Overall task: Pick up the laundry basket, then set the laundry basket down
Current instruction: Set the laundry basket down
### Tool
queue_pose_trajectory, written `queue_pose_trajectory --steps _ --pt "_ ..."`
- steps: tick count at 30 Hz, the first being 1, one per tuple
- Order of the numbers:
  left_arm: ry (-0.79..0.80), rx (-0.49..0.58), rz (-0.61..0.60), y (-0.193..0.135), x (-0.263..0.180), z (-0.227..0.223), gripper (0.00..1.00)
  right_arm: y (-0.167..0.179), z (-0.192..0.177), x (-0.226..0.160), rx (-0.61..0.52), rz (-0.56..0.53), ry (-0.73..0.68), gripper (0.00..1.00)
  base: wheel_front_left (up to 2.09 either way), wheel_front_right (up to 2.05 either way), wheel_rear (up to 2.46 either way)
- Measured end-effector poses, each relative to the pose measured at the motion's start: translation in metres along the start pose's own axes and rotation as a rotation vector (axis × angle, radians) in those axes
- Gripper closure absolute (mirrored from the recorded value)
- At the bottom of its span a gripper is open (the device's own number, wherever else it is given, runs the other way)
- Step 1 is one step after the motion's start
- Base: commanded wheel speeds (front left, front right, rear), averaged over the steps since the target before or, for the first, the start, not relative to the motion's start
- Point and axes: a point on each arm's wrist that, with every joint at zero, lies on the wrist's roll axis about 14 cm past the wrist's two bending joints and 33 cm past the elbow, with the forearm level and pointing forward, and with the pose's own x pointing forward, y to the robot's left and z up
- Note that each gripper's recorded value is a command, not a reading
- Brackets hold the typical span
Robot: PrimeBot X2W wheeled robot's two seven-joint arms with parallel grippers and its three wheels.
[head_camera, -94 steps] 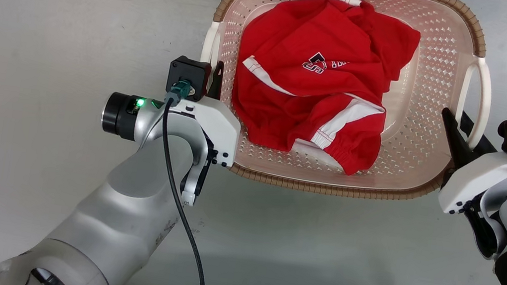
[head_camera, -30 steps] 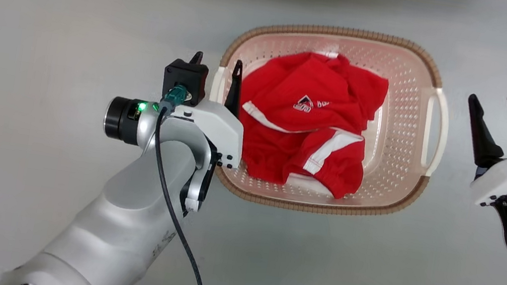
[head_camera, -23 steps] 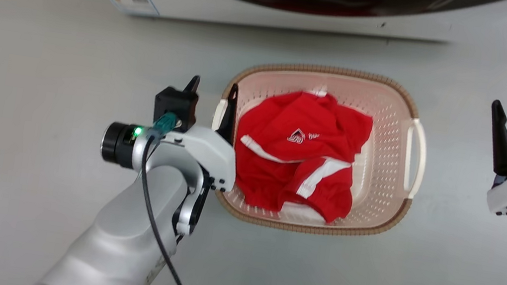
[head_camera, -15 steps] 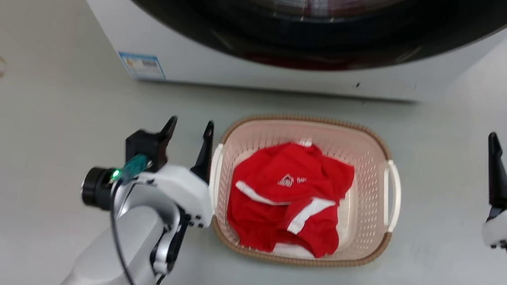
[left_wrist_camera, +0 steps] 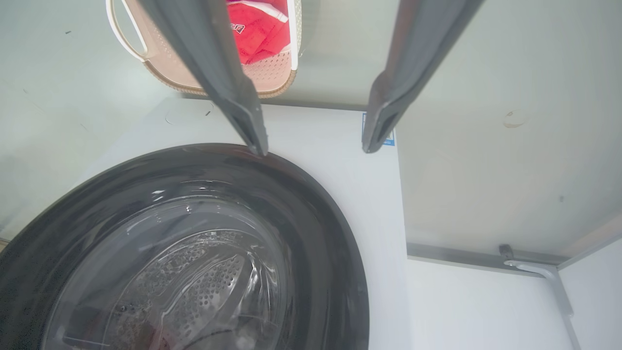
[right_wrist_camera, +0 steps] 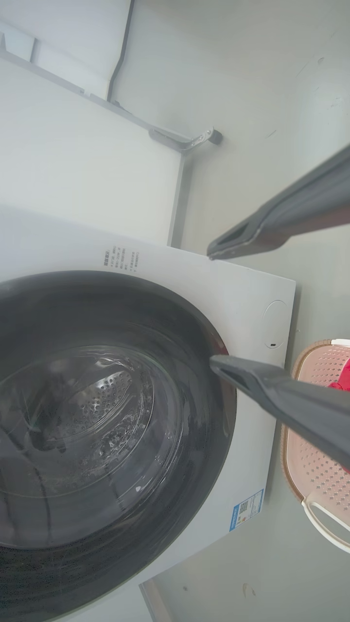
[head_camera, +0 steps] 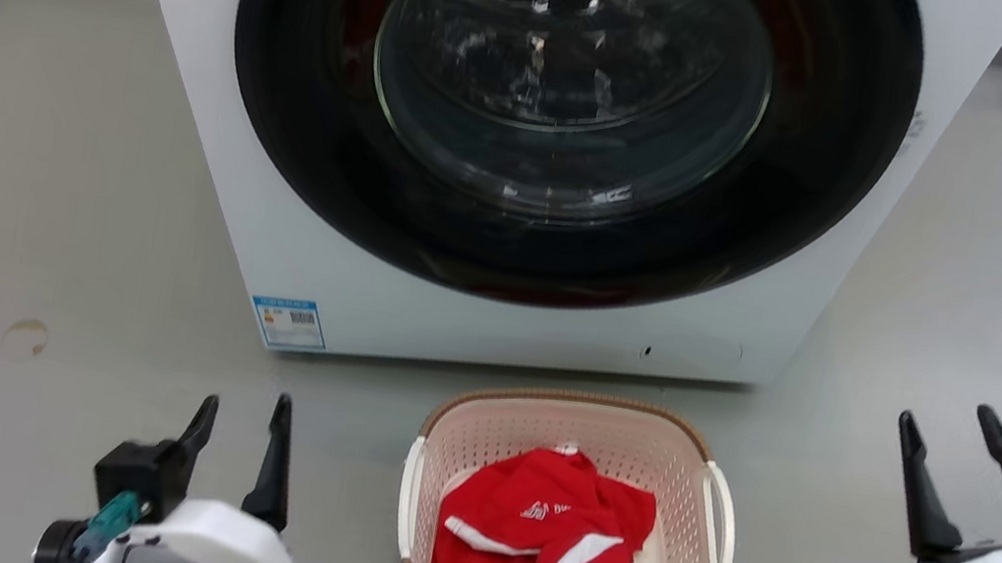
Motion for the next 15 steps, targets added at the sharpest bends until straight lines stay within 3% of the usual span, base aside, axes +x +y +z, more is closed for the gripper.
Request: queue_pose_trajectory --steps 8,15 --pt "-0.059 0.001 0.044 0.021 -0.048 0.009 0.00 0.010 0.016 -0.045 -0.019 -0.012 -0.066 0.00 0.00 0.00 0.00" --pt "-0.090 -0.009 0.058 0.022 -0.064 0.014 0.00 0.006 0.019 -0.062 -0.005 -0.047 -0.089 0.00 0.00 0.00 0.00"
